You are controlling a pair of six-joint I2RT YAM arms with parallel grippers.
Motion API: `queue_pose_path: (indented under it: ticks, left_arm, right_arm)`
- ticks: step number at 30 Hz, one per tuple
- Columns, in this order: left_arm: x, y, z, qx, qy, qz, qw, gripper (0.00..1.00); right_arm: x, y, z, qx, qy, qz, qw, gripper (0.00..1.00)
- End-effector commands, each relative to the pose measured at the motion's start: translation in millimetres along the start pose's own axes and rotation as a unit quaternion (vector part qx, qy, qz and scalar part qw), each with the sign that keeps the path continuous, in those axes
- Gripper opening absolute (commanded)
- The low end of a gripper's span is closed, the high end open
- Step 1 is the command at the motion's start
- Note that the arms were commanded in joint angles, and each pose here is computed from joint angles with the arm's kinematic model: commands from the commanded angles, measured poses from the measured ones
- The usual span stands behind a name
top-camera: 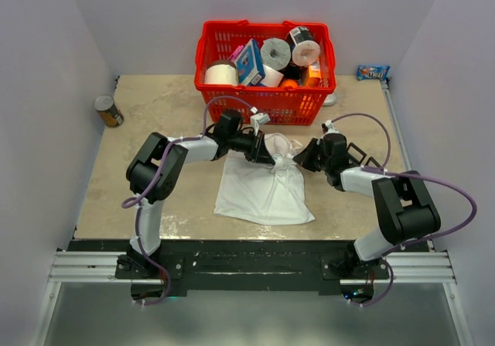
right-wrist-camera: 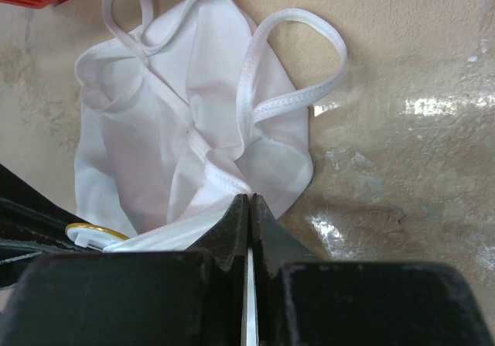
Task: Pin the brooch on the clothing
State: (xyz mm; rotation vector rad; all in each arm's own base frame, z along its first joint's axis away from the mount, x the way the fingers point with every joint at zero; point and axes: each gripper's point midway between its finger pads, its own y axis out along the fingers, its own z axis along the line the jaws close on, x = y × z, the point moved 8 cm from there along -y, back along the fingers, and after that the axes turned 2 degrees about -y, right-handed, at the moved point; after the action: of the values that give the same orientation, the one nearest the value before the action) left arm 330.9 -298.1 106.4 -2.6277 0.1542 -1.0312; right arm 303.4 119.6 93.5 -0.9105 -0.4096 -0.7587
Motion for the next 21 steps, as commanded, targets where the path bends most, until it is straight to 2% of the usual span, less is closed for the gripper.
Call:
queue_pose_path:
  ticks: [1, 4, 5, 6, 7, 8, 9, 11, 14, 15, 16, 18, 19, 20, 21]
  left_arm:
    - [16.5, -8.0, -12.3, -0.007, 0.028, -0.019, 0.999, 0.00]
    - [17.4, -7.4, -9.2, 0.016, 0.030, -0.017, 0.999, 0.01]
    - [18.7, -7.7, -8.7, 0.022, 0.031, -0.018, 0.999, 0.08]
    - [23.7, -8.5, -6.5, 0.042, 0.041, -0.024, 0.998, 0.34]
    - [23.8, -11.1, -5.4, 0.059, 0.038, -0.021, 0.997, 0.46]
    - [25.3, -12.3, -5.3, 0.072, 0.042, -0.022, 0.996, 0.56]
    - [32.5, -16.5, -4.4, 0.104, 0.061, -0.032, 0.992, 0.84]
    - [35.3, -24.1, -5.7, 0.141, 0.066, -0.033, 0.987, 0.98]
    - [46.4, -41.8, -13.3, 0.215, 0.076, -0.055, 0.972, 0.99]
    - [56.5, -52.2, -19.7, 0.255, 0.079, -0.077, 0.961, 0.99]
    - [51.0, -58.2, -22.8, 0.278, 0.061, -0.065, 0.956, 0.99]
    - [52.1, -75.4, -36.1, 0.324, 0.049, -0.084, 0.941, 0.99]
    - [43.7, -83.1, -39.2, 0.344, 0.033, -0.082, 0.935, 0.99]
    - [19.2, -89.8, -33.9, 0.366, 0.011, -0.068, 0.928, 1.00]
    - [15.1, -104.0, -45.6, 0.389, 0.003, -0.090, 0.917, 1.00]
  right_arm:
    - [18.7, -8.3, 7.8, 0.000, -0.026, -0.038, 0.999, 0.00]
    - [29.6, -12.0, 14.1, 0.001, -0.035, -0.049, 0.998, 0.01]
    - [30.2, -13.8, 13.5, -0.007, -0.038, -0.045, 0.998, 0.07]
    - [32.4, -15.0, 13.9, -0.012, -0.041, -0.048, 0.998, 0.14]
    - [39.5, -17.6, 16.4, -0.019, -0.044, -0.059, 0.997, 0.23]
    - [38.9, -19.9, 15.4, -0.028, -0.049, -0.054, 0.997, 0.41]
    - [41.1, -22.1, 15.5, -0.033, -0.051, -0.056, 0.997, 0.49]
    - [46.7, -31.4, 18.1, -0.043, -0.060, -0.064, 0.995, 0.59]
    - [48.2, -45.9, 18.5, -0.059, -0.068, -0.066, 0.994, 0.66]
    - [44.9, -48.7, 17.7, -0.062, -0.069, -0.057, 0.994, 0.69]
    - [43.2, -52.1, 16.9, -0.067, -0.071, -0.051, 0.994, 0.70]
    - [34.8, -64.8, 13.6, -0.086, -0.071, -0.027, 0.993, 0.69]
    - [30.4, -69.8, 13.3, -0.093, -0.074, -0.018, 0.993, 0.68]
    - [22.2, -76.2, 10.0, -0.107, -0.071, 0.003, 0.992, 0.66]
    - [21.2, -84.7, 12.5, -0.106, -0.073, 0.001, 0.992, 0.65]
